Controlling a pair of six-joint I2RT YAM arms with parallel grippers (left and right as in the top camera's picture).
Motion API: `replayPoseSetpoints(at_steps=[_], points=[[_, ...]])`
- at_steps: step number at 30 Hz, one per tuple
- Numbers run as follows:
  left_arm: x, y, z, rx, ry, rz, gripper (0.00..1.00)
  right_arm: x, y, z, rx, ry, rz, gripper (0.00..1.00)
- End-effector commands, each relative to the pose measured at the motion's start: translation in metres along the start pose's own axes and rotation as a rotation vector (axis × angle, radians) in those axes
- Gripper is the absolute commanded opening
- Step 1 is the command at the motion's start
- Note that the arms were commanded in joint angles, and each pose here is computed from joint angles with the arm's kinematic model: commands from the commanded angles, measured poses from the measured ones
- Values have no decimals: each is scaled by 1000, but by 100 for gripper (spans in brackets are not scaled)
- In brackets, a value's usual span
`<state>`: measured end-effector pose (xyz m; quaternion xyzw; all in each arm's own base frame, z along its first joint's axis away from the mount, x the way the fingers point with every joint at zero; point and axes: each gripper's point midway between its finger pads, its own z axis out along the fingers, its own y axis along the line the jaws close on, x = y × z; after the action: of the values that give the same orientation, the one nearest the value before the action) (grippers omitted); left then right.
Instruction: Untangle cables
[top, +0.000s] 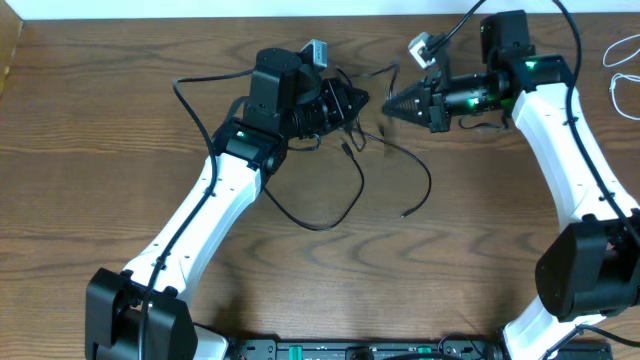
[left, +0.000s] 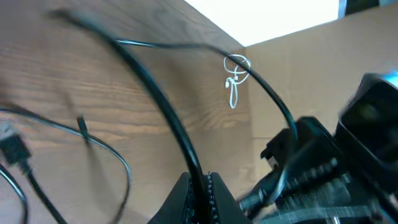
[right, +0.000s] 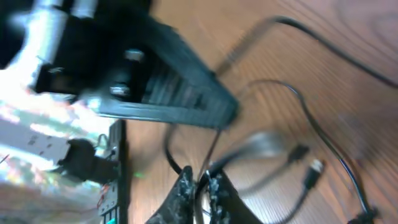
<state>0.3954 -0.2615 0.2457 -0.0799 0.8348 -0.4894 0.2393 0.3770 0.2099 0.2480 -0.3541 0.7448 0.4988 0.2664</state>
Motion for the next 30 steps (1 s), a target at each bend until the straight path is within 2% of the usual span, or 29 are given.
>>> replayPoseSetpoints(at_steps=[1,8,13,22,30], points=[[-4,-7,-2,27,1,-141,7,-11,28,5,-131,-55,-107,9],[-11,-16,-3,62,-18,-268,7,-10,41,21,-166,-33,-147,12],[-13,-28,-4,113,-11,-251,8,-7,40,25,-150,-14,-157,16],[-19,-22,-4,90,-50,-250,7,-1,27,27,-78,30,-137,45],[-21,-21,-4,86,-58,-299,7,3,36,50,-77,77,-193,47]])
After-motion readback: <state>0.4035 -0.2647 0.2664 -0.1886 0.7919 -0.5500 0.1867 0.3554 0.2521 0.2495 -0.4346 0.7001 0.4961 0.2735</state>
